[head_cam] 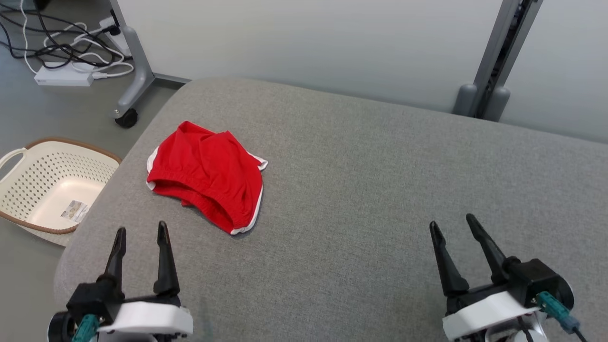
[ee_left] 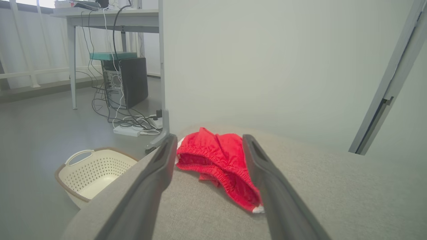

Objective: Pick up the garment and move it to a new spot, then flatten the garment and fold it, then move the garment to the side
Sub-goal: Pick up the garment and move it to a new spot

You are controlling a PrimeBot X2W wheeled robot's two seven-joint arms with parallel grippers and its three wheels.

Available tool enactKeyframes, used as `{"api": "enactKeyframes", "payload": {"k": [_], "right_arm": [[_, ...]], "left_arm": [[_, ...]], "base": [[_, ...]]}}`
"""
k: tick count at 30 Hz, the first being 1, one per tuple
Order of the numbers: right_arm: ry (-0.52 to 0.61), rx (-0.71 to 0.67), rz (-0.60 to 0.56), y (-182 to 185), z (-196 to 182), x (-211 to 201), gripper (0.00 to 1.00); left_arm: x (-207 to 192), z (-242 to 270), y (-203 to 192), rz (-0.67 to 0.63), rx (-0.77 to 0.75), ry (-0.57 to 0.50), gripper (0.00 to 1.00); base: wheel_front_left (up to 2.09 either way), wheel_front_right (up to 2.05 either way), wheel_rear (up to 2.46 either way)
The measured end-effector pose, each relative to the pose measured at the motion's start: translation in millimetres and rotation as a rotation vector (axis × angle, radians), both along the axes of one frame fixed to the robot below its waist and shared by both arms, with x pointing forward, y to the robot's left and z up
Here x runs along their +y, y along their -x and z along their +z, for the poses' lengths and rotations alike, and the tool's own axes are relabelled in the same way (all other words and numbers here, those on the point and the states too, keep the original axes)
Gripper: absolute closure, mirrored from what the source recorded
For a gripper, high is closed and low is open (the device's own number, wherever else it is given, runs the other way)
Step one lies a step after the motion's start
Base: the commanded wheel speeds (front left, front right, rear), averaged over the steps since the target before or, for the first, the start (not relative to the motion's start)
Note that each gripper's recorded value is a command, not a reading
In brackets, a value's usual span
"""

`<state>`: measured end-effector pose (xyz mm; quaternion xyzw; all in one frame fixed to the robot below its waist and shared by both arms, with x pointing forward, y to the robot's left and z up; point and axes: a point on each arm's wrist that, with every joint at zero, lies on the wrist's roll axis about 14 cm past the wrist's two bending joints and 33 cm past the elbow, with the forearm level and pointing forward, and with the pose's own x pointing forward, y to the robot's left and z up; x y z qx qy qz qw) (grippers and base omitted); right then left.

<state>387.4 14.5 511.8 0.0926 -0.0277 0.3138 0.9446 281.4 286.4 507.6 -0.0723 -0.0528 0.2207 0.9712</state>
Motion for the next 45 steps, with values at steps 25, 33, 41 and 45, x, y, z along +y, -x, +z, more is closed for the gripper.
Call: {"api": "enactKeyframes", "payload": {"k": [25, 33, 41, 45], "right_arm": [[0.116, 0.049, -0.051, -81.4, -67.1, -44.0, 0.00], [0.130, 0.056, -0.053, -87.7, -75.9, -47.2, 0.00], [0.132, 0.045, -0.061, -91.0, -73.0, -50.1, 0.00], [0.131, 0.044, -0.067, -91.7, -72.8, -52.0, 0.00]], "left_arm": [[2.4, -75.1, -173.5, -0.109, 0.294, 0.037, 0.00], [10.5, -126.9, -174.0, -0.095, 0.580, 0.130, 0.00], [6.4, -153.1, -165.2, -0.116, 0.738, 0.170, 0.00], [5.2, -156.3, -165.8, -0.125, 0.749, 0.168, 1.00]], "base": [[0.00, 0.00, 0.00], [0.00, 0.00, 0.00], [0.00, 0.00, 0.00], [0.00, 0.00, 0.00]]}}
